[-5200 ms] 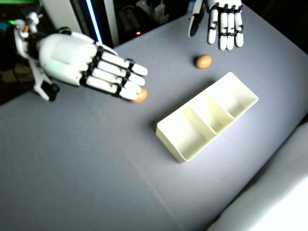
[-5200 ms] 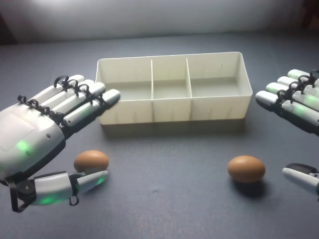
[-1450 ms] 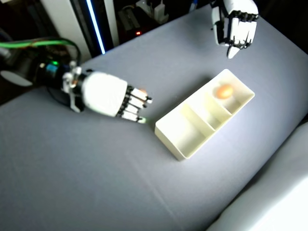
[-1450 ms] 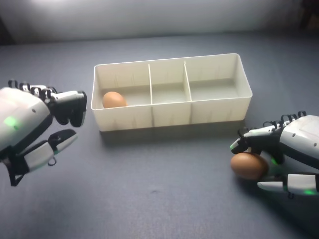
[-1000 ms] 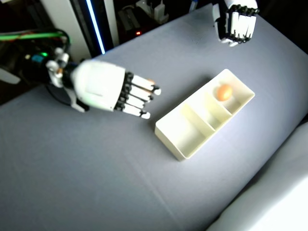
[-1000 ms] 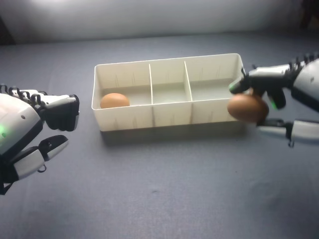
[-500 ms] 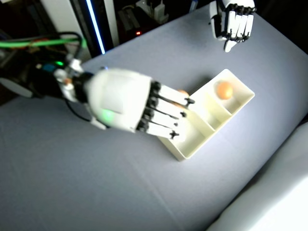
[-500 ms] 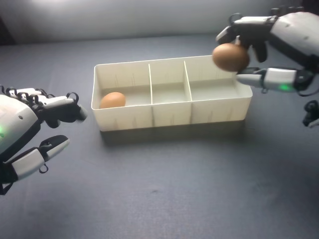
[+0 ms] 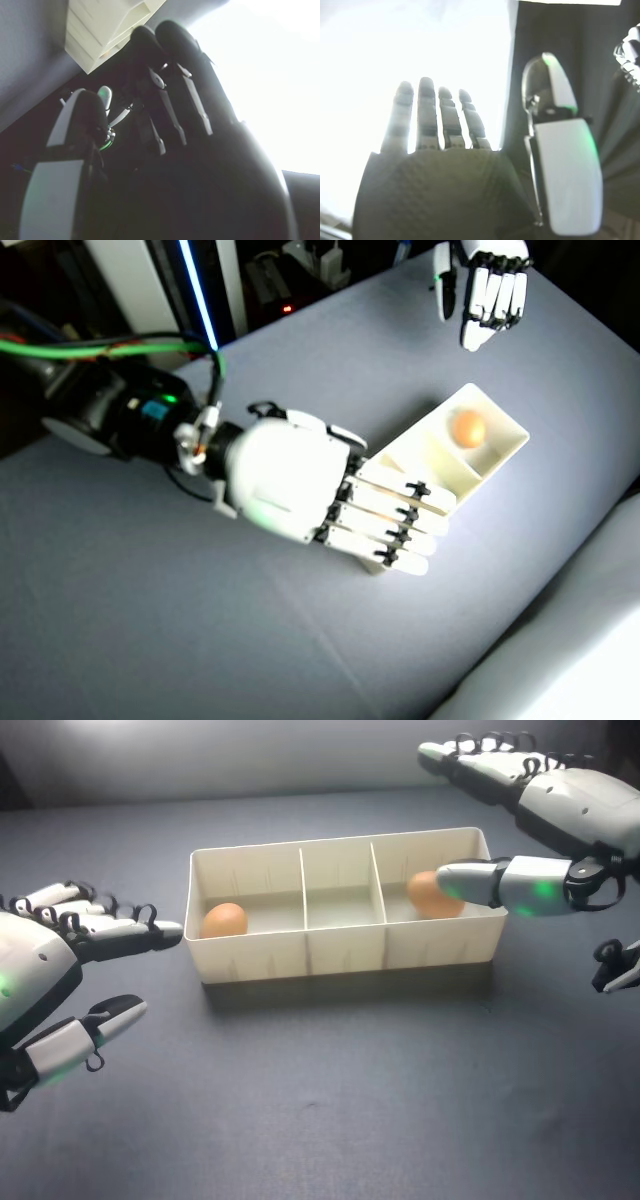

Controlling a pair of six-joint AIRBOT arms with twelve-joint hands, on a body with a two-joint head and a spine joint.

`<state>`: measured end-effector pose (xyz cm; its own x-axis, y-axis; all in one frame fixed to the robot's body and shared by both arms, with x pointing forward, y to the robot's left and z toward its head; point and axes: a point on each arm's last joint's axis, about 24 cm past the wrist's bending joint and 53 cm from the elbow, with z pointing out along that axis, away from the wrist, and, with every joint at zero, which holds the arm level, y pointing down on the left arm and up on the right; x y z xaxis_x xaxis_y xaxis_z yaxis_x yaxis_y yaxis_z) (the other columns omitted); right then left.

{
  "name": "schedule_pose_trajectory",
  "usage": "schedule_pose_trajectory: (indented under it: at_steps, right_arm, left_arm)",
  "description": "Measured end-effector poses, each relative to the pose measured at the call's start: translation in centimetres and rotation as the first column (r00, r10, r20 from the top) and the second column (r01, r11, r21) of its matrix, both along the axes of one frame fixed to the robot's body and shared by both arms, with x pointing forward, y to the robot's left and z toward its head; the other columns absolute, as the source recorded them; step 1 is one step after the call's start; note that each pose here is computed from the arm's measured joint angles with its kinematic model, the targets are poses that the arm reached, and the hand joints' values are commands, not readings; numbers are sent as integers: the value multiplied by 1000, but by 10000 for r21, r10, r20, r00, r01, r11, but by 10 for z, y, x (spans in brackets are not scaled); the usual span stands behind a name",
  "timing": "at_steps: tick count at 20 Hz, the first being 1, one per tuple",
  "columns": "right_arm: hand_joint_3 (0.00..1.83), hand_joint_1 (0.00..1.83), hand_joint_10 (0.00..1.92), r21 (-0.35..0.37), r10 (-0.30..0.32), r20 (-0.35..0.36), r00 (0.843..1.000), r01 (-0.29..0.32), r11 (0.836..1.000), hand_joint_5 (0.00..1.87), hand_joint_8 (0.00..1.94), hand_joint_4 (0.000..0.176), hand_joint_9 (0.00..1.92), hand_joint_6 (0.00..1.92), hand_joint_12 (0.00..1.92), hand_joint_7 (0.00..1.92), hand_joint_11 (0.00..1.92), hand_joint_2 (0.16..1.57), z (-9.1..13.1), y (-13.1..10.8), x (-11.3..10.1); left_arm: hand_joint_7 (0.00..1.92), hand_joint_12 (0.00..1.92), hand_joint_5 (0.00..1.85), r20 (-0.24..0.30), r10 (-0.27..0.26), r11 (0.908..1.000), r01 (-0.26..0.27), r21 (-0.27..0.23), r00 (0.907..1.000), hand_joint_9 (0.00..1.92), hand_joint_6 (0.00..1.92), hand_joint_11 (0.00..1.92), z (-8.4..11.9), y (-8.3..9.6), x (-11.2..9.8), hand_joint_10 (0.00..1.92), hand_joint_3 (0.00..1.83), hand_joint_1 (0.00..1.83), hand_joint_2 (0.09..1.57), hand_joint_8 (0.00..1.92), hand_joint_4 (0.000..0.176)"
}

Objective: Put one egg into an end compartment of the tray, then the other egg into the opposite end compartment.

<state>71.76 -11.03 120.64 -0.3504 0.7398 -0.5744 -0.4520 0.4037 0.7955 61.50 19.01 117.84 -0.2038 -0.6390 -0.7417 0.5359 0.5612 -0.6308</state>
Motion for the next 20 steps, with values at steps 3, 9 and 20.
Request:
schedule_pose_trajectory:
  at_steps: [3, 9, 20]
  right_arm:
    - [1, 39, 0, 61, 180, 998, 9948, -187, 9998, 0, 0, 25, 0, 0, 0, 0, 0, 1323, 21, -2, -28]
    - [0, 0, 0, -74, 160, 1285, 9916, -152, 9999, 0, 0, 57, 0, 0, 0, 0, 0, 1293, 15, -24, -69]
    - [0, 0, 0, 210, -1096, 2781, 9543, 1080, 9939, 0, 0, 33, 0, 0, 0, 0, 0, 1295, 47, -96, -131]
  left_arm:
    - [0, 0, 0, 409, 105, 9999, -109, 89, 9991, 0, 0, 0, 10, 1, -5, 0, 0, 0, 1197, 0, 63]
    - [0, 0, 0, 857, 575, 9982, -557, -231, 9947, 0, 0, 0, 26, 20, -14, 0, 0, 0, 1163, 0, 49]
    - [0, 0, 0, 1930, 1324, 9886, -1155, -965, 9722, 0, 0, 0, 58, 47, -28, 0, 0, 0, 1056, 0, 152]
